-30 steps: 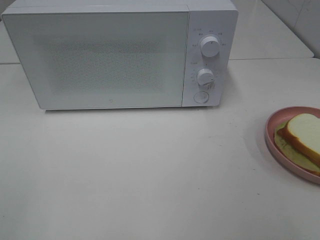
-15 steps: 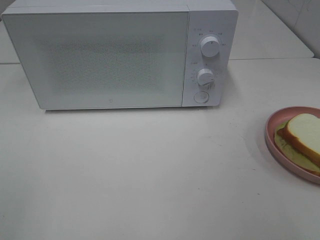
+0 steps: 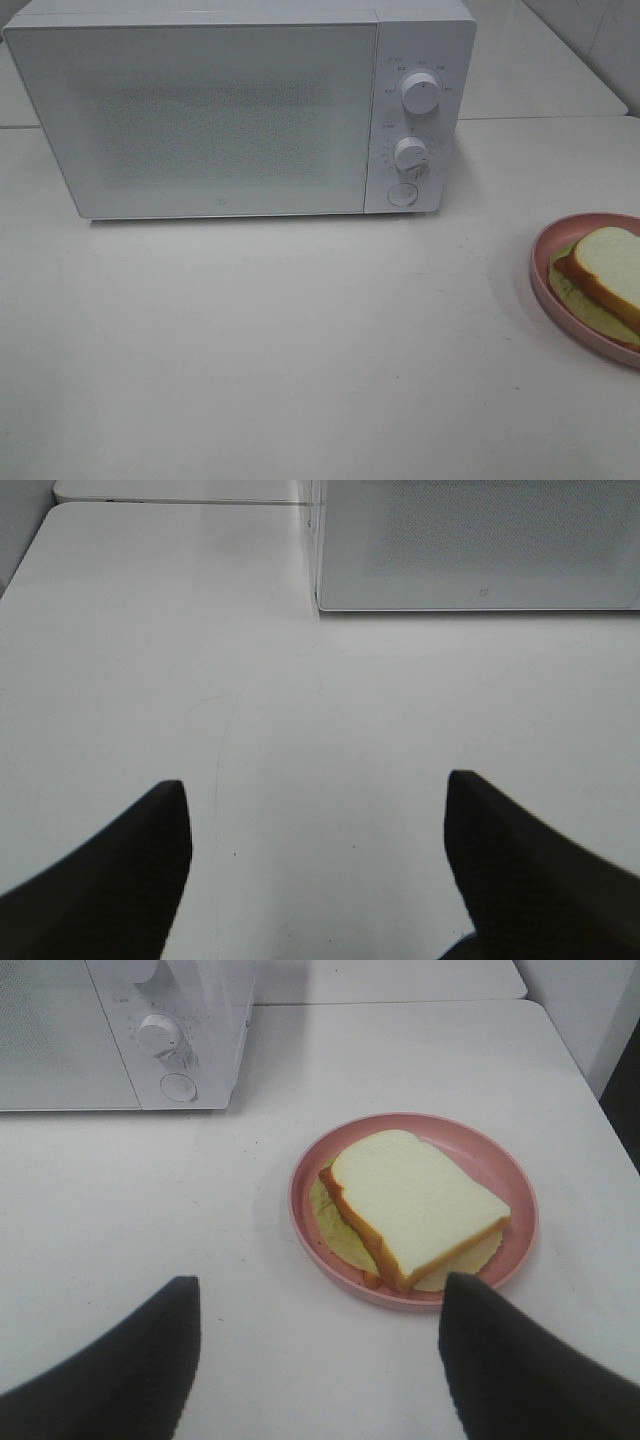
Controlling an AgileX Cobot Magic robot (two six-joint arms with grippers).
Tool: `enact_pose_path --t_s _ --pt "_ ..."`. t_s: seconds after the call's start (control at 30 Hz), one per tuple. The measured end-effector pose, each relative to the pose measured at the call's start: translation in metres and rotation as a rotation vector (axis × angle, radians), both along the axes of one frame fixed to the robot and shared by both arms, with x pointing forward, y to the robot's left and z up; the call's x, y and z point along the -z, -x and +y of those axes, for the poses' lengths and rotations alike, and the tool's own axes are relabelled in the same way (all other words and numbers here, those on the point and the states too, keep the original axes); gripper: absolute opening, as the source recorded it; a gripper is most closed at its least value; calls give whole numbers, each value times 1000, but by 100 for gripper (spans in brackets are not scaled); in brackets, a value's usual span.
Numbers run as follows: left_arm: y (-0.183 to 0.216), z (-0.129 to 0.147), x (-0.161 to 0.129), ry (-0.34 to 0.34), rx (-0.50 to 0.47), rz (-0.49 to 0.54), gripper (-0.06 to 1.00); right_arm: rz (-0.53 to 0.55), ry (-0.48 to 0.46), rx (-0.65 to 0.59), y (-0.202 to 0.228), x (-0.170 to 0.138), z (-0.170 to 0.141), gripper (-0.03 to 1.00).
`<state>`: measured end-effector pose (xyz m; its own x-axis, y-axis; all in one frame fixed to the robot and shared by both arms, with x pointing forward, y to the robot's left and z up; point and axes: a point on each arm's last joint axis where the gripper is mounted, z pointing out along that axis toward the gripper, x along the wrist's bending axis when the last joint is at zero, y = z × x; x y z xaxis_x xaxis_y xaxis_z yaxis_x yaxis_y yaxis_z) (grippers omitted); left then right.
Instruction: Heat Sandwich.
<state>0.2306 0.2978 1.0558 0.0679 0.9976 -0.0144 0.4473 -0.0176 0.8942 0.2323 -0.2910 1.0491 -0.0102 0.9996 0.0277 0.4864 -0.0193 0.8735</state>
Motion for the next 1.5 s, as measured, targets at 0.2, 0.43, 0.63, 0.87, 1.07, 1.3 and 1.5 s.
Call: enact_pose_path --t_s 0.2,0.43,0.63,0.87,1.07,1.3,1.5 --pt "0 0 0 0 0 0 67 0 0 0 0 0 0 67" --pt "0 0 0 0 0 0 67 0 0 0 0 0 0 67" --pt "0 0 0 0 0 0 67 0 0 0 0 0 0 67" --pt "0 0 0 0 0 0 67 0 0 0 0 0 0 67" --pt "0 0 0 0 0 0 67 0 0 0 0 0 0 67" --pt "0 0 0 0 0 0 67 0 0 0 0 0 0 67" --pt "0 0 0 0 0 0 67 0 0 0 0 0 0 67"
